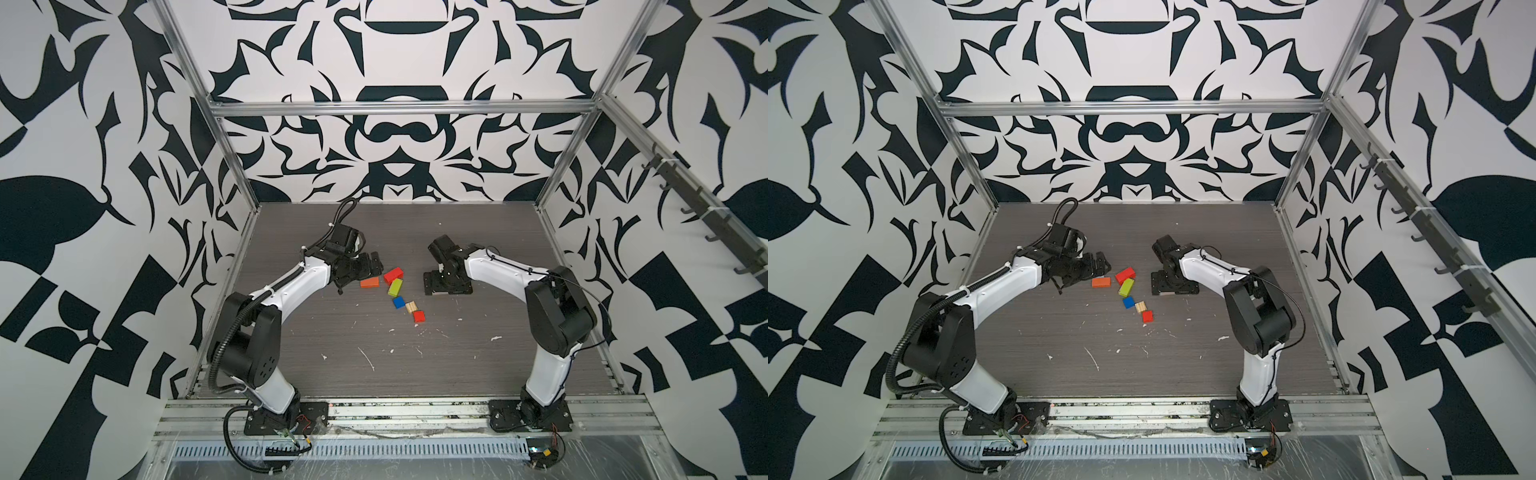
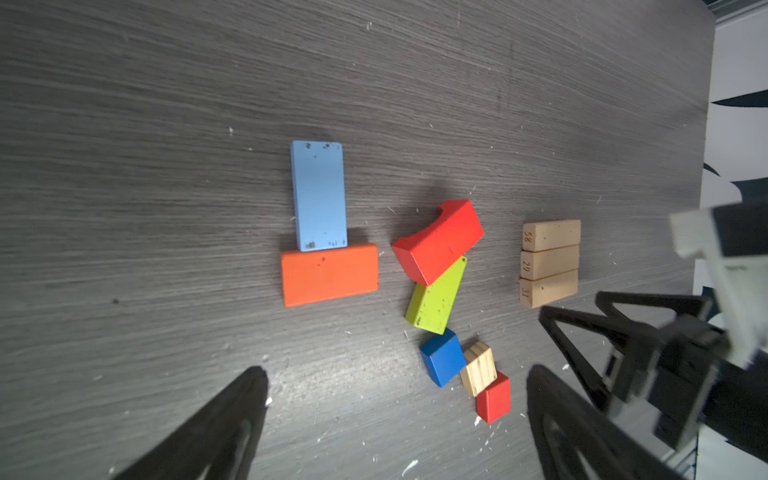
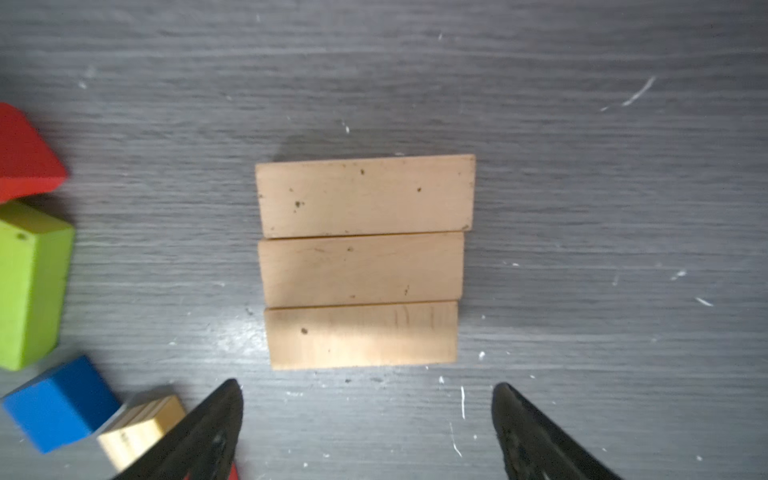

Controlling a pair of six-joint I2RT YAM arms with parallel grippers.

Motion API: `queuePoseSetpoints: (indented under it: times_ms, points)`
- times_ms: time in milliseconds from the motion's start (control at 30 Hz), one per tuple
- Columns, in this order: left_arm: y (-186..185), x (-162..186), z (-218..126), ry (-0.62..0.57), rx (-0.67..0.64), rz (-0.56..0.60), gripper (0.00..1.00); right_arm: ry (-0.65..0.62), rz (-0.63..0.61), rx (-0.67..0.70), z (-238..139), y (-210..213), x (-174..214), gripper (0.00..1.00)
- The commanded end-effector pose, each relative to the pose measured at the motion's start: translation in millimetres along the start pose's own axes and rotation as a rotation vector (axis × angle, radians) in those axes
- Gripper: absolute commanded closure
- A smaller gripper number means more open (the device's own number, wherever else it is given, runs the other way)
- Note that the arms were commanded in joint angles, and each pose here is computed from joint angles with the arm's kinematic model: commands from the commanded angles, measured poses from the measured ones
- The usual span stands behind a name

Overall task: Build the wood block tower
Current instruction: 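Open the right gripper and raise it off the three planks, then lower the left gripper and grasp the lime green block under the red block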

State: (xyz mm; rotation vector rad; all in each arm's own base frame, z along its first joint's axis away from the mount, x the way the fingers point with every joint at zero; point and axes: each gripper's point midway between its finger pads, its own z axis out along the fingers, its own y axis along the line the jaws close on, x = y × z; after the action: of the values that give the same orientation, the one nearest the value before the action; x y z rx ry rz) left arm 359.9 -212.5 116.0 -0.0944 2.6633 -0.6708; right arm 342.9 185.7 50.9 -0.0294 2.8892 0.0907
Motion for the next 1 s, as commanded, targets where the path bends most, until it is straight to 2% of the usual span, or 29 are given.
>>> queuePoseSetpoints:
  times_ms: [0,267,500,633,733,800,967]
  points:
    - [-3.8,5.0,6.2,0.050,0.006,0.000,0.01,-0.024,-0.004,0.024,-13.8,-7.1,2.3,0.03]
    - [-31.7,21.6,39.2,0.104,-0.036,0.129,0.04,-0.112,-0.037,0.026,-38.4,-12.0,-8.6,0.03]
    - [-46.0,26.2,55.8,0.102,-0.066,0.188,0.10,-0.191,-0.016,-0.071,-52.8,-2.2,-11.5,0.09]
    - [-50.1,35.1,66.7,0.135,-0.062,0.199,0.13,-0.232,-0.003,-0.147,-61.8,7.3,-13.1,0.12]
    - [-53.3,39.2,73.7,0.147,-0.060,0.209,0.14,-0.253,0.018,-0.168,-65.6,7.7,-13.9,0.18]
    - [-52.2,41.1,79.7,0.154,-0.070,0.219,0.20,-0.260,0.034,-0.201,-68.1,11.2,-13.0,0.20]
    - [-47.2,43.8,90.9,0.167,-0.081,0.224,0.21,-0.264,0.060,-0.231,-68.2,11.0,-10.0,0.22]
